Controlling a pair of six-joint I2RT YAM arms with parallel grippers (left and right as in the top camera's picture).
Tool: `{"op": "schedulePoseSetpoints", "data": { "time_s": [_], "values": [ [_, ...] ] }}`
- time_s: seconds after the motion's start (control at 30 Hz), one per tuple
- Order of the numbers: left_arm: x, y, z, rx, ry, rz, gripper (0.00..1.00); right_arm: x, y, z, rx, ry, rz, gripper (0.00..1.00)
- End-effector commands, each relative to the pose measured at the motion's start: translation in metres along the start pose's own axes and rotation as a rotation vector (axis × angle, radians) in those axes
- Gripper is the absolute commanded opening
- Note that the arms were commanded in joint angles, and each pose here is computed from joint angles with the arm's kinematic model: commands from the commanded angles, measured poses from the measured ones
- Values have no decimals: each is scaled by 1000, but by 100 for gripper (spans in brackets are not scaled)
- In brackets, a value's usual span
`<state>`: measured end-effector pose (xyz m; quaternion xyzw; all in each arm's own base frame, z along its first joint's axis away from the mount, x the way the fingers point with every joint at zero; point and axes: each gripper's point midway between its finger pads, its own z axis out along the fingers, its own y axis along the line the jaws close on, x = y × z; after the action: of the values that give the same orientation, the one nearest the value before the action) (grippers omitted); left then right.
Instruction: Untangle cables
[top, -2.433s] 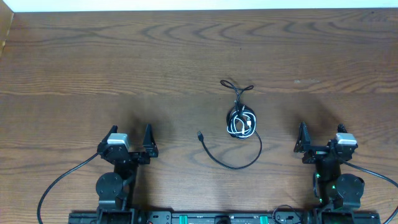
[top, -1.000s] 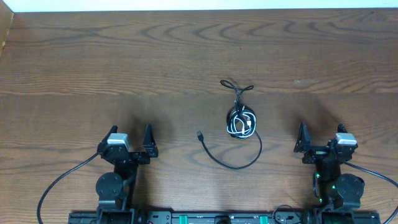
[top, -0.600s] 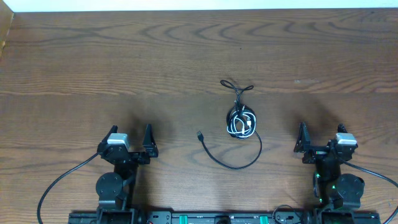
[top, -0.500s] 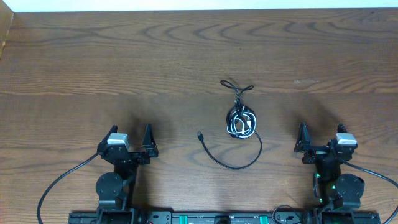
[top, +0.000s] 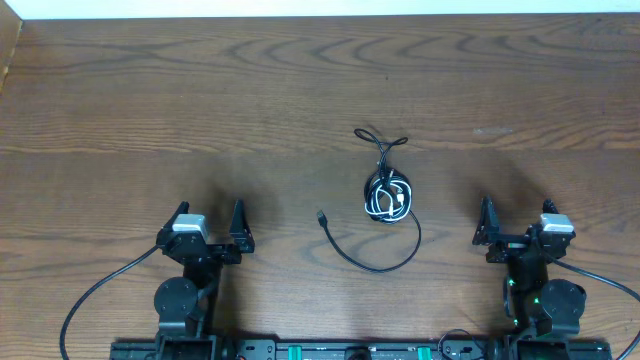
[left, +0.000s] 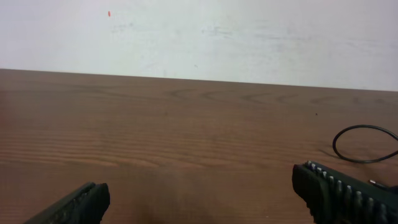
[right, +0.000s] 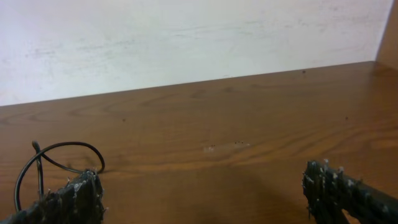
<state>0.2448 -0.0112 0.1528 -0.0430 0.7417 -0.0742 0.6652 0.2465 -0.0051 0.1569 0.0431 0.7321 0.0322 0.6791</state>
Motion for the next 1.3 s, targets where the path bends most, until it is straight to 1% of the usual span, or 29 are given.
{"op": "schedulePoseSetpoints", "data": {
  "time_s": [0.0, 0.33, 0.47, 0.63, 0.87, 0.97, 1.27],
  "values": [
    [15, 0, 1, 3, 47, 16, 99, 2, 1, 0, -4, 7, 12, 99],
    [14, 0, 0, 3, 46, 16, 99, 2, 1, 0, -4, 7, 12, 99],
    [7, -3, -3, 12, 50, 11, 99, 2, 1, 0, -4, 7, 12, 99],
    [-5, -5, -14, 7, 99, 6, 99, 2, 1, 0, -4, 7, 12, 99],
    [-18, -24, -17, 95, 142, -21, 99, 2, 1, 0, -4, 7, 12, 99],
    [-19, -25, -15, 88, 172, -69, 99, 2, 1, 0, -4, 7, 12, 99],
    [-10, -37, -7, 149, 285, -89, 99, 2, 1, 0, -4, 7, 12, 99]
  ]
}}
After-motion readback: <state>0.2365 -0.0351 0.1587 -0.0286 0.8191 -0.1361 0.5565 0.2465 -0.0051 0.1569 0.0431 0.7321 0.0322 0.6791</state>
